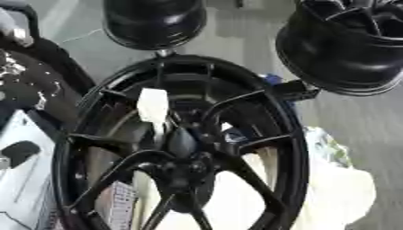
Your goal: Pull the pin out of the wheel hub.
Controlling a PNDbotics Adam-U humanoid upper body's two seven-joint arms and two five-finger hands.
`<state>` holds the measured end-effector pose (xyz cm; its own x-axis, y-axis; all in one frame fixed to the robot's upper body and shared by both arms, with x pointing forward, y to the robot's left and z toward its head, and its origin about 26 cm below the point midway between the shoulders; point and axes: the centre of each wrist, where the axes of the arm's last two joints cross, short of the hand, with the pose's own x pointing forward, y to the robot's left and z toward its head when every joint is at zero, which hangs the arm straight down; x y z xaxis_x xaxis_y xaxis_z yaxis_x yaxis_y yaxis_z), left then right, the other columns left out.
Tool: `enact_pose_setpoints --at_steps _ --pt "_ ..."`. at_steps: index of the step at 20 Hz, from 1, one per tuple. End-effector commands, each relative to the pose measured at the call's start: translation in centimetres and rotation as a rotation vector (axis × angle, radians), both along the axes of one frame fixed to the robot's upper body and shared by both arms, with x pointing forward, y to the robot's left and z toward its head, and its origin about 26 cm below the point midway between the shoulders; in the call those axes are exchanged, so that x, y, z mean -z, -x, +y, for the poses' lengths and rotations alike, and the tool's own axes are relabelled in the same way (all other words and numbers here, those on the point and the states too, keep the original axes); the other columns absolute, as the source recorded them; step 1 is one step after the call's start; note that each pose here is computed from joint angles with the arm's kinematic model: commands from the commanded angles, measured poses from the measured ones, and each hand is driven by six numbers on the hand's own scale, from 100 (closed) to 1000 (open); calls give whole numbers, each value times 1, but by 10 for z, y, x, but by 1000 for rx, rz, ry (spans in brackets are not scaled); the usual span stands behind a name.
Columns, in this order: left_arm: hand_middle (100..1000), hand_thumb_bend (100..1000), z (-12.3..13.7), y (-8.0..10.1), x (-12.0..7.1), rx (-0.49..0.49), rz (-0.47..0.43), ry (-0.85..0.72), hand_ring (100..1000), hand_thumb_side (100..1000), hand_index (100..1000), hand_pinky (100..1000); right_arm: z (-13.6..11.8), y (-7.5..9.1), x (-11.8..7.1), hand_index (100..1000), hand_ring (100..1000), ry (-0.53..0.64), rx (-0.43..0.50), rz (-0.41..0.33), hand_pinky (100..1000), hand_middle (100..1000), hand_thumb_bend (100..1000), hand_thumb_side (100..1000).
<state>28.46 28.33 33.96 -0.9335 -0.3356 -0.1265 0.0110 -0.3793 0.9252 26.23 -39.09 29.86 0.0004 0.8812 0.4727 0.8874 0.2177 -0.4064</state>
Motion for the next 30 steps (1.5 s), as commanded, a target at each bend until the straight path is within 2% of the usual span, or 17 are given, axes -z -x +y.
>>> enact_pose_setpoints --at_steps 1,4,8,16,22,25,30 --pt "720 100 -4 2 -8 35 -10 -69 805 335 848 860 3 4 -10 823 700 -69 368 -150 818 715 139 152" --pt "721 100 -9 2 -10 23 -5 -57 805 361 852 861 3 4 -10 823 700 -73 367 -149 818 715 138 151" --pt "723 100 -19 2 -17 17 -15 -24 806 345 859 866 2 4 -9 823 698 -78 371 -145 818 714 133 154" --pt "745 100 -59 5 -39 39 -74 -16 825 377 885 873 1 4 -6 823 695 -87 373 -141 818 713 127 158" --pt "773 100 -87 7 -44 30 -100 -21 852 438 902 896 1 4 -5 824 691 -104 376 -142 818 711 115 168" --pt "781 100 -105 10 -47 -59 -32 25 861 476 909 905 0 4 -5 824 688 -112 375 -141 818 709 113 170" --pt "777 100 -118 13 -50 -130 23 60 859 524 904 906 0 4 -5 824 686 -123 373 -148 818 708 105 175"
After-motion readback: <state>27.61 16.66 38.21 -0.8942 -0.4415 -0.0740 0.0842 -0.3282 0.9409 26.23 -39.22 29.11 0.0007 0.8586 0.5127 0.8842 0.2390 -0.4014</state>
